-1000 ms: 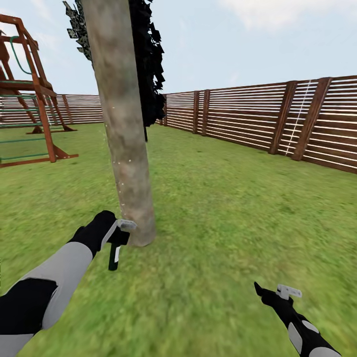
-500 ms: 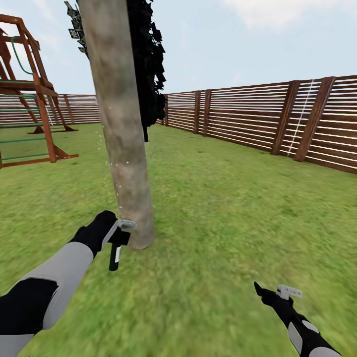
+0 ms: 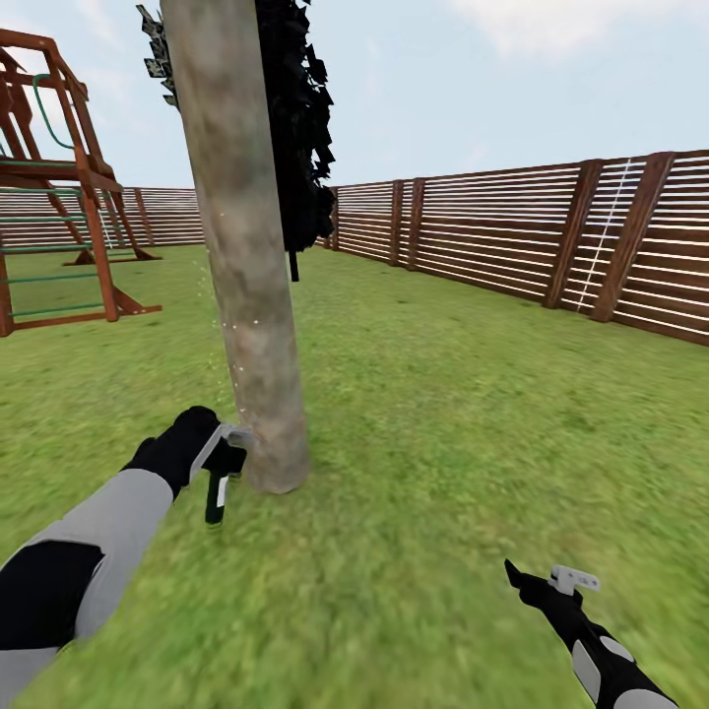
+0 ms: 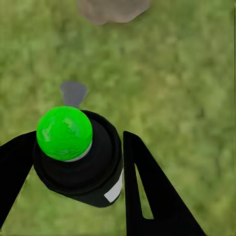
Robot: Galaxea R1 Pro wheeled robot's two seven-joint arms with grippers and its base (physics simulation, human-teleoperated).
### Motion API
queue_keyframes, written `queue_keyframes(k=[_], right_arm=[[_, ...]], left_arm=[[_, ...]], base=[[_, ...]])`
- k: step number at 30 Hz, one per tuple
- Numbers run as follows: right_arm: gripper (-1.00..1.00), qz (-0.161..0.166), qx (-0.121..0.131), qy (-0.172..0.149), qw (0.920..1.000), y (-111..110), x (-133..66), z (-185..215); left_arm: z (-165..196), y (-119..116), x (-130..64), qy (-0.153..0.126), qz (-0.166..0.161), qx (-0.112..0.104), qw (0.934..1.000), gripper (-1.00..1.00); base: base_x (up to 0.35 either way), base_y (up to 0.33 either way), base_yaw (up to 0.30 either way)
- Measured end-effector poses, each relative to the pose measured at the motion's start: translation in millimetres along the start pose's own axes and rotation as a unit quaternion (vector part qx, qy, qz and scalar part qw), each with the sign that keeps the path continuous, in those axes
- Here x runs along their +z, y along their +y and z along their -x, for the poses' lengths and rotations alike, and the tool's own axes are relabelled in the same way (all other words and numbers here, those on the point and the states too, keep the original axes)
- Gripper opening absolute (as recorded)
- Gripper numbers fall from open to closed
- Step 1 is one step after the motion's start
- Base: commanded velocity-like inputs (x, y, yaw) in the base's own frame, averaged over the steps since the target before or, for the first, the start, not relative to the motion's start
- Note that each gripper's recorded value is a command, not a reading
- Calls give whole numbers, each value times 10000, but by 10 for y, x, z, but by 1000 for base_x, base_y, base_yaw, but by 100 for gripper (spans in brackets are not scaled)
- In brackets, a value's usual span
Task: In the garden, pick up the pesticide atomizer on the floor and spray pesticide onto both trees until each tree trunk is fully covered.
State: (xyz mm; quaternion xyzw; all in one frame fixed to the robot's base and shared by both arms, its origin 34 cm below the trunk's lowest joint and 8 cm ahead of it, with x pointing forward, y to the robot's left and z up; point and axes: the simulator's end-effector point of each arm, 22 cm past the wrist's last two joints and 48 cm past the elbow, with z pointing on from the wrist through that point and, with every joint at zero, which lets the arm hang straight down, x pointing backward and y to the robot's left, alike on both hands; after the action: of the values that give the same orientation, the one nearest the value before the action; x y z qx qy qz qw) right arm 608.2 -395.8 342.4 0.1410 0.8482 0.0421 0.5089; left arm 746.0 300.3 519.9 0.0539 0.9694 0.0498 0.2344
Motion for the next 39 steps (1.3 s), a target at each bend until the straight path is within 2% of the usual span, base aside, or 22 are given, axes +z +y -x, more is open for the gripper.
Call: queue_keyframes(k=[4, 7, 8, 9, 12, 16, 19, 26, 30, 33, 34, 37, 39], right_arm=[[100, 1, 0, -1, 10000, 0, 0, 1], [100, 0, 0, 0, 10000, 0, 0, 0], [100, 0, 0, -1, 10000, 0, 0, 1], [100, 0, -1, 1, 10000, 0, 0, 0], [100, 0, 0, 0, 10000, 0, 0, 0], [100, 1, -1, -1, 10000, 0, 0, 1], [100, 0, 0, -1, 10000, 0, 0, 1], [100, 0, 0, -1, 10000, 0, 0, 1], [100, 1, 0, -2, 10000, 0, -1, 2], [100, 0, 0, -1, 10000, 0, 0, 1], [100, 0, 1, -1, 10000, 0, 0, 1], [100, 0, 0, -1, 10000, 0, 0, 1], [100, 1, 0, 0, 10000, 0, 0, 0]], left_arm=[[626, 43, -413, -484, 11, -32, 9988, -100], [913, 32, -631, -718, 15, -18, 9974, -100], [1046, 47, -741, -834, 21, -25, 9965, -100], [1261, 81, -930, -1024, 40, -39, 9947, -100], [1474, 128, -1142, -1208, 74, -52, 9926, -100], [2022, 256, -1767, -1743, 156, -95, 9845, -100], [2279, 314, -2116, -2026, 195, -114, 9790, -100], [2719, 430, -2834, -2584, 271, -156, 9655, -100], [3013, 523, -3455, -3010, 340, -190, 9528, -100], [3110, 576, -3709, -3108, 350, -234, 9495, -100], [3173, 596, -3886, -3210, 355, -249, 9461, -100], [3263, 650, -4192, -3339, 380, -286, 9414, -100], [3296, 667, -4311, -3400, 385, -299, 9392, -100]], base=[[0, 0, 0], [0, 0, 0], [0, 0, 0], [0, 0, 0], [0, 0, 0], [0, 0, 0], [0, 0, 0], [0, 0, 0], [0, 0, 0], [0, 0, 0], [0, 0, 0], [0, 0, 0], [0, 0, 0]])
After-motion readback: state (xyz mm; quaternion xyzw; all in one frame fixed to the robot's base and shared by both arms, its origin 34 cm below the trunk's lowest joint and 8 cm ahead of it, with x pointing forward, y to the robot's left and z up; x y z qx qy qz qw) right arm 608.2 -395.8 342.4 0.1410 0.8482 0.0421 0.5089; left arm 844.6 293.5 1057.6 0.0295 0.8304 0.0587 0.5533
